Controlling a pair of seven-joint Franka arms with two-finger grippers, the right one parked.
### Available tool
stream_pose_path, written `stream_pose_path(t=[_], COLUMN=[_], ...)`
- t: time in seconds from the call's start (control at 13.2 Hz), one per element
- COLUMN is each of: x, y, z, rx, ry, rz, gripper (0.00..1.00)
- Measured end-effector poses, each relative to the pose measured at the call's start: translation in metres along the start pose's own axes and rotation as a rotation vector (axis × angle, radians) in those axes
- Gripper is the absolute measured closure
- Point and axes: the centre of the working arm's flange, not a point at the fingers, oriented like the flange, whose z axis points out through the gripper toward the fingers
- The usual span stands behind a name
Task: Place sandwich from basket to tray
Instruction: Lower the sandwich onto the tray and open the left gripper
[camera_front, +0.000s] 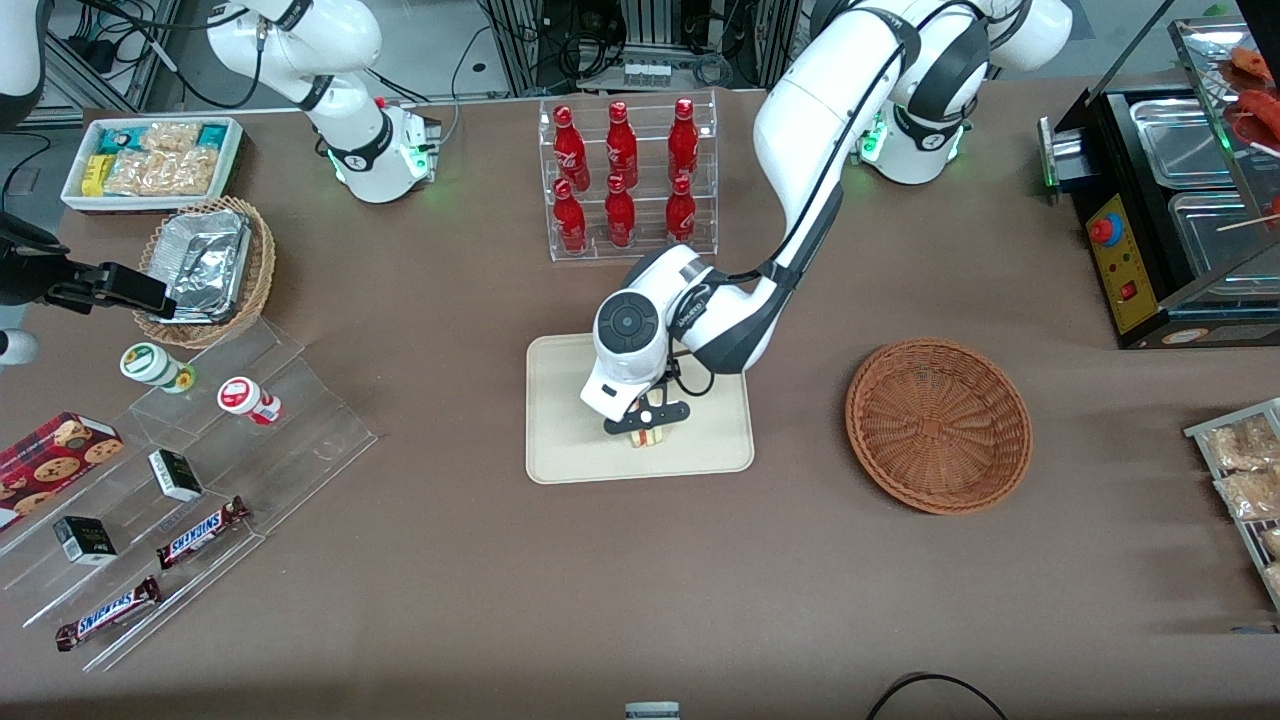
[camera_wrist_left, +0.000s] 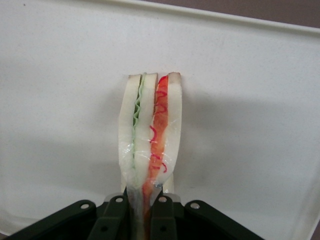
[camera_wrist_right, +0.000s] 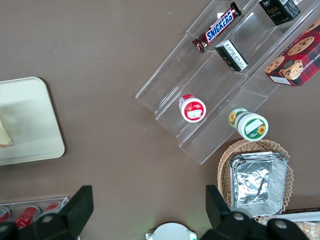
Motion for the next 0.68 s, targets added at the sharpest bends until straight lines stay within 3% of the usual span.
stream_pose_path(t=[0.38, 0.61, 0.68], x=[0.003, 0.002, 0.0], y=[0.006, 0.006, 0.004], z=[-0.021, -0.053, -0.069], rx=[-0.028, -0.02, -0.014], ry=[0.007, -0.001, -0.005], rz=[-0.004, -0.003, -0.002], gripper=[0.34, 0.01, 0.0])
